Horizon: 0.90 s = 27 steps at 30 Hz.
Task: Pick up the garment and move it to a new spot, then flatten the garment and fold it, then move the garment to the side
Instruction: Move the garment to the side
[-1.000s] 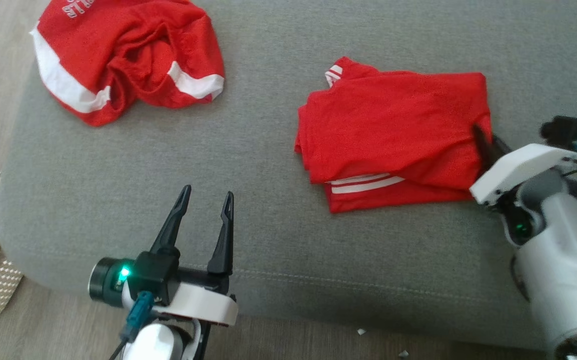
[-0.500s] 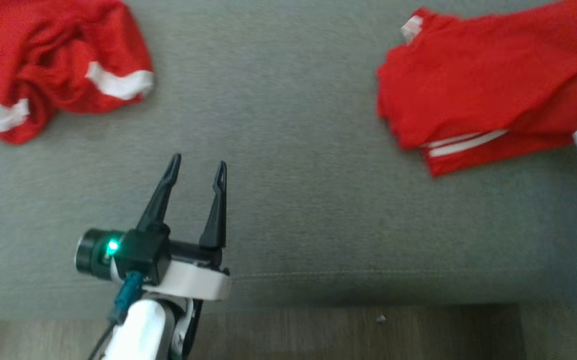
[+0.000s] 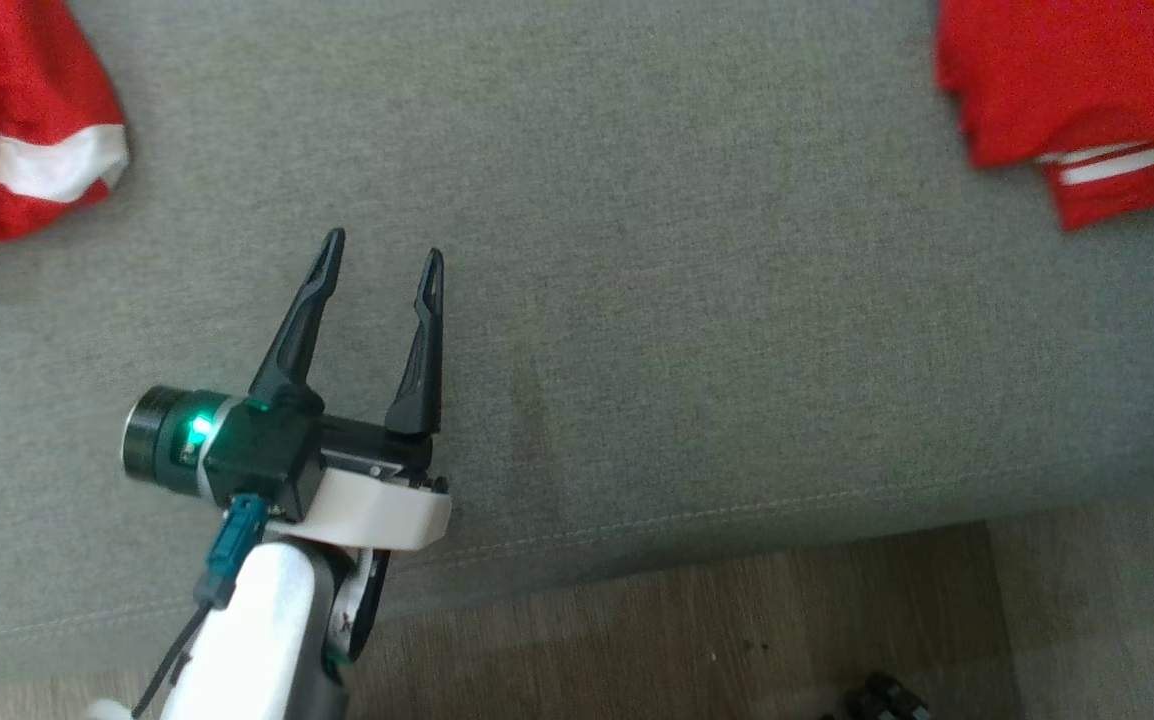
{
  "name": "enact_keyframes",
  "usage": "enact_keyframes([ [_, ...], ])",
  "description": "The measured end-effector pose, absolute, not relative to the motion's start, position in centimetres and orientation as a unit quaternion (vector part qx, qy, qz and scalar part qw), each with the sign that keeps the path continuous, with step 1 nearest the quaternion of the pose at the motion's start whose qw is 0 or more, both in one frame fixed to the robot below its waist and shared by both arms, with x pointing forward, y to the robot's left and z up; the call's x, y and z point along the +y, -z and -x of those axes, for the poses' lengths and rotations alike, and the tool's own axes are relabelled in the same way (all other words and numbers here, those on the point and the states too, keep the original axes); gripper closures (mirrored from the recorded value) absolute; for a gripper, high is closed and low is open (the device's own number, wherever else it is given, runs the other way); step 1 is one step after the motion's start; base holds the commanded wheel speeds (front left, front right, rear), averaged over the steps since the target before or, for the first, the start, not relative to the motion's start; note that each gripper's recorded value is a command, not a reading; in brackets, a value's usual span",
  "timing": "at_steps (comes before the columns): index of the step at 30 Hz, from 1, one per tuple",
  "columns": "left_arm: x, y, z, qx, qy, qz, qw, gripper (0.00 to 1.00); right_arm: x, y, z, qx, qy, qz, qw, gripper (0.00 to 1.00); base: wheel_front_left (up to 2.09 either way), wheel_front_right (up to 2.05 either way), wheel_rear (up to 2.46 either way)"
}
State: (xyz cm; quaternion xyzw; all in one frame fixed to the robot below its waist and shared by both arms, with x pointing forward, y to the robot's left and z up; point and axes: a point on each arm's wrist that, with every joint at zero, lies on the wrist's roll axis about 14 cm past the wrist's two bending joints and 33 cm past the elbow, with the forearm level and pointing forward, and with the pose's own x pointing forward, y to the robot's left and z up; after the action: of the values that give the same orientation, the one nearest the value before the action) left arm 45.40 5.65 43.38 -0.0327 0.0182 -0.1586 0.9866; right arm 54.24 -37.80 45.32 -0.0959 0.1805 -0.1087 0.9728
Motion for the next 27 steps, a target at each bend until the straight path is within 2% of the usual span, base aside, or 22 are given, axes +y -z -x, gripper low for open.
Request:
enact_keyframes([
  [3, 5.4, -43.0, -45.7, 0.021, 0.162, 0.035, 0.986, 0.00, -38.8, -45.7, -54.2, 0.178, 0.121, 0.116, 0.970, 1.00, 0.00, 0.00, 0.00],
  [4, 5.3, -42.8, -45.7, 0.023, 0.163, 0.036, 0.986, 0.00, -39.1, -45.9, -54.2, 0.176, 0.126, 0.129, 0.968, 0.86, 0.00, 0.00, 0.00],
  [5, 5.3, -42.7, -45.8, 0.024, 0.164, 0.036, 0.986, 0.00, -39.5, -46.2, -54.3, 0.172, 0.131, 0.142, 0.966, 0.00, 0.00, 0.00, 0.00],
  [10, 5.6, -43.0, -45.9, 0.020, 0.161, 0.031, 0.986, 0.00, -38.6, -48.8, -55.5, 0.110, 0.132, 0.195, 0.966, 0.00, 0.00, 0.00, 0.00],
  [15, 6.3, -44.5, -45.4, 0.006, 0.152, 0.023, 0.988, 0.00, -32.8, -49.2, -56.1, 0.058, 0.086, 0.181, 0.978, 0.00, 0.00, 0.00, 0.00],
  [21, 9.0, -46.5, -42.7, 0.002, 0.110, 0.027, 0.994, 0.00, -23.8, -46.0, -52.5, 0.039, -0.002, 0.093, 0.995, 0.00, 0.00, 0.00, 0.00],
  [27, 12.4, -48.6, -40.0, -0.012, 0.056, 0.034, 0.998, 0.00, -17.0, -47.4, -49.3, 0.006, -0.063, 0.020, 0.998, 0.00, 0.00, 0.00, 0.00],
])
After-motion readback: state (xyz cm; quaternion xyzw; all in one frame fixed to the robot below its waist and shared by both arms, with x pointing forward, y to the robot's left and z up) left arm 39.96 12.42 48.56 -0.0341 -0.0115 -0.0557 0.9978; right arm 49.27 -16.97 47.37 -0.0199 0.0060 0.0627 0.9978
